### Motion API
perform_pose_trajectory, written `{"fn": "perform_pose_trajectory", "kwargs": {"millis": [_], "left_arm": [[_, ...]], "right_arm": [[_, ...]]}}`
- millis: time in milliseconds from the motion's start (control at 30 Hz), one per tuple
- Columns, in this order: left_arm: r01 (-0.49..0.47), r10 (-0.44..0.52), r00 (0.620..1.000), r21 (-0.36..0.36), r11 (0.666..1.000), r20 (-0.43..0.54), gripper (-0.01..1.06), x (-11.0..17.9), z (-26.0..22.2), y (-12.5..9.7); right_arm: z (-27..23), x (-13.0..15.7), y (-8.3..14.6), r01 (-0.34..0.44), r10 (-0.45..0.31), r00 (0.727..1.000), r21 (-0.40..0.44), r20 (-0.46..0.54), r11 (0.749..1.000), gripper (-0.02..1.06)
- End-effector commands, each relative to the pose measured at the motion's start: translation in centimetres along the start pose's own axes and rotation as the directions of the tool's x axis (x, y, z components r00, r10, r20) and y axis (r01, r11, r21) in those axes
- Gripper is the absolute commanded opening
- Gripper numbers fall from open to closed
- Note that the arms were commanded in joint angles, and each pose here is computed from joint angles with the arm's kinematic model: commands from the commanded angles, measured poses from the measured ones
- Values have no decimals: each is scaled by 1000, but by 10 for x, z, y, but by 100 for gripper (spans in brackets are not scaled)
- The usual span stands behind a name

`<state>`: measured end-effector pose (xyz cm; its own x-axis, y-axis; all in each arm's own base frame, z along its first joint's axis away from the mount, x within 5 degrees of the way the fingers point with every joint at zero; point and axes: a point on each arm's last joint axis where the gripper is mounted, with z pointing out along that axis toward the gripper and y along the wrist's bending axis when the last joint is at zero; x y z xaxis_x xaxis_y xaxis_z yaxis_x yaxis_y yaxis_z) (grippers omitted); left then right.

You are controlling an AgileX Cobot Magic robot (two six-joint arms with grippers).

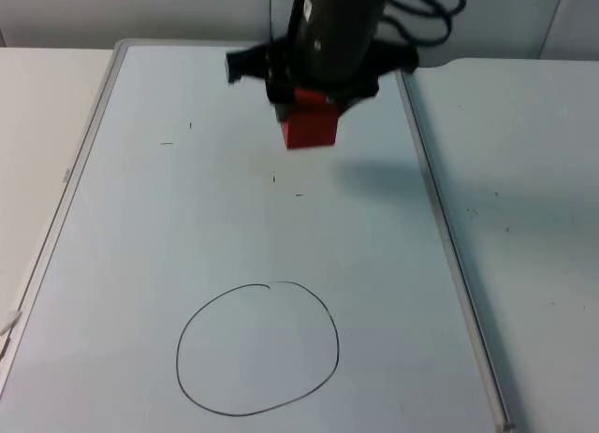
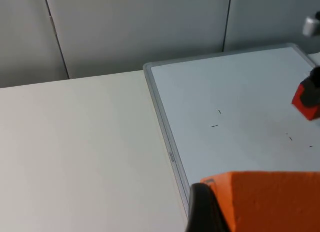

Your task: Pick up one cube with the left hand and another cube with the right hand. First place the cube in the right hand at the target position, then stack the cube in the left hand on top.

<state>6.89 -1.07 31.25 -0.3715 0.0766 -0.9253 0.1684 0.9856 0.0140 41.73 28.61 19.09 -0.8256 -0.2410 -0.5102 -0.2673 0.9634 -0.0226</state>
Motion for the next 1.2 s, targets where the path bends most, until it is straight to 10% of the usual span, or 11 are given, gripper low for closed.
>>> {"fn": "perform_pose_trajectory", "kwargs": {"millis": [0,333,600,1167], "left_arm": [[0,0,1000,8,1000,9,2,0,-1,-1],[2,-2,1000,10,1000,9,2,0,-1,-1],[-5,5,1000,8,1000,9,2,0,-1,-1],[-5,5,1000,8,1000,9,2,0,-1,-1]], "right_arm": [[-49,-18,-5,67,-65,994,-22,85,998,0],[-262,-31,-46,204,-177,905,-29,386,979,0],[-392,33,-76,327,-202,841,-175,503,929,0],[-338,196,-115,318,-209,875,-195,436,928,0]]}}
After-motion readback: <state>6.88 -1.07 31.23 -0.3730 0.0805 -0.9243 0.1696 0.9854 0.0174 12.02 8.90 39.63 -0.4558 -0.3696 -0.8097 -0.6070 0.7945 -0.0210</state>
